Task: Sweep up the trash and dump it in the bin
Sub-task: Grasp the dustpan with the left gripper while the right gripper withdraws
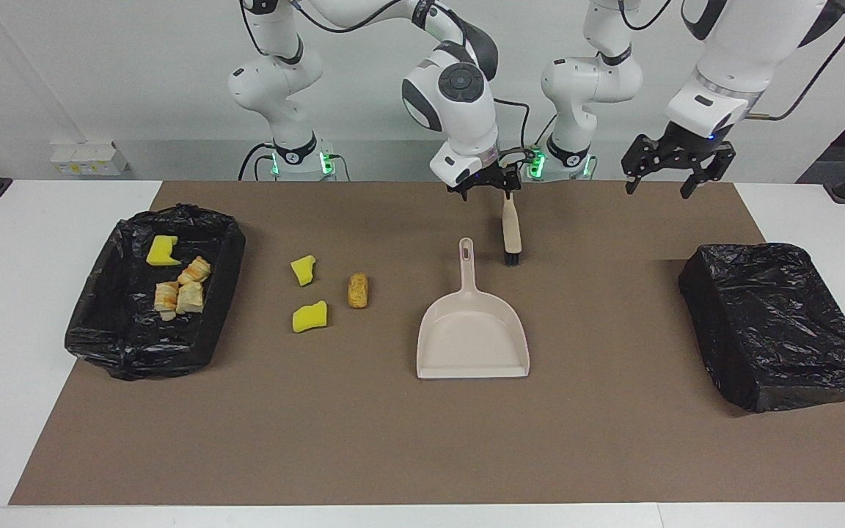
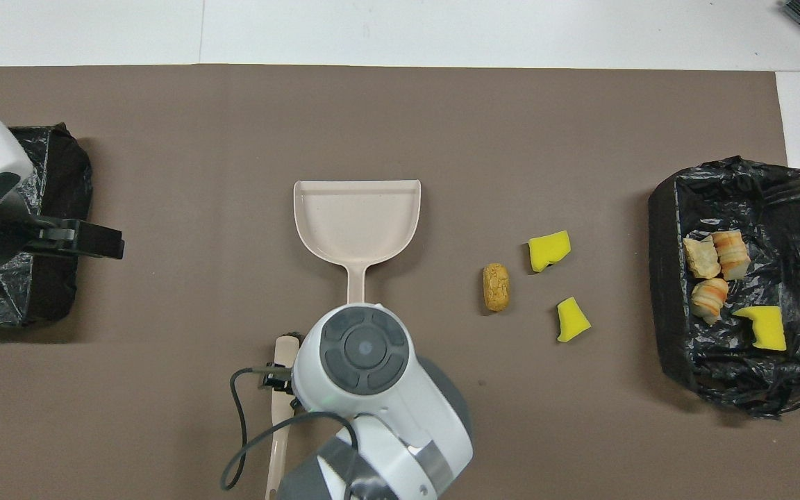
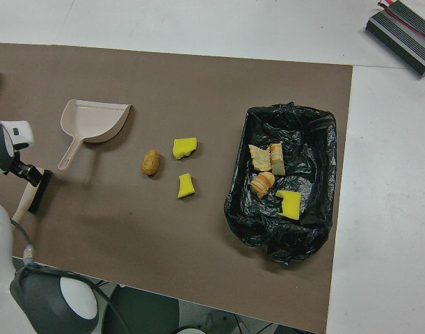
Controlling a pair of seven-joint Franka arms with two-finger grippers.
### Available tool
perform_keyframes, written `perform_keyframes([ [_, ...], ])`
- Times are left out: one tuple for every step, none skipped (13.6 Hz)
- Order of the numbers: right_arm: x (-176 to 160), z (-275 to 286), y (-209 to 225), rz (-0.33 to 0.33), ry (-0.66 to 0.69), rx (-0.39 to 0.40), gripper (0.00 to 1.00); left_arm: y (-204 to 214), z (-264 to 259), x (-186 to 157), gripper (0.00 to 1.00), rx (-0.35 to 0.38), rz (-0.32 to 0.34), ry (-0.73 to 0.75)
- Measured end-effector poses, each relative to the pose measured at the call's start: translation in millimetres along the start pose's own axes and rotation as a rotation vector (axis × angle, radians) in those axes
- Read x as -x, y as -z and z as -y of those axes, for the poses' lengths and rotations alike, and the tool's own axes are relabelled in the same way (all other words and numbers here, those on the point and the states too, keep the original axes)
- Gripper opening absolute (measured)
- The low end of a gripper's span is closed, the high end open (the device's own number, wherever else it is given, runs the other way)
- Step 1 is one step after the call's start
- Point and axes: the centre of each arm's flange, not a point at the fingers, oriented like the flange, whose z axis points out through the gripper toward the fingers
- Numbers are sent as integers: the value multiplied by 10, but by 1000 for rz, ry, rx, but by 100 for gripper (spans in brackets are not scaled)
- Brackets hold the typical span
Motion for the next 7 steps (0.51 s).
perform_keyframes([
  [157, 67, -197, -7, -9, -9, 100, -163, -208, -43, 100, 5, -16, -10],
  [272, 117, -399, -13, -14, -14, 100, -354, -428, -84, 100, 12, -31, -8],
  [383, 156, -595, -17, -11, -11, 100, -565, -655, -124, 100, 23, -47, 0],
  [500, 172, -784, -15, -4, -1, 100, -785, -887, -157, 100, 36, -54, 5],
  [618, 171, -946, -12, 8, 11, 100, -1023, -1127, -181, 100, 44, -48, 7],
  [736, 178, -1069, -12, 22, 17, 100, -1265, -1364, -200, 100, 46, -32, 4],
  [832, 187, -1155, -16, 30, 15, 100, -1487, -1567, -219, 100, 47, -19, 0],
])
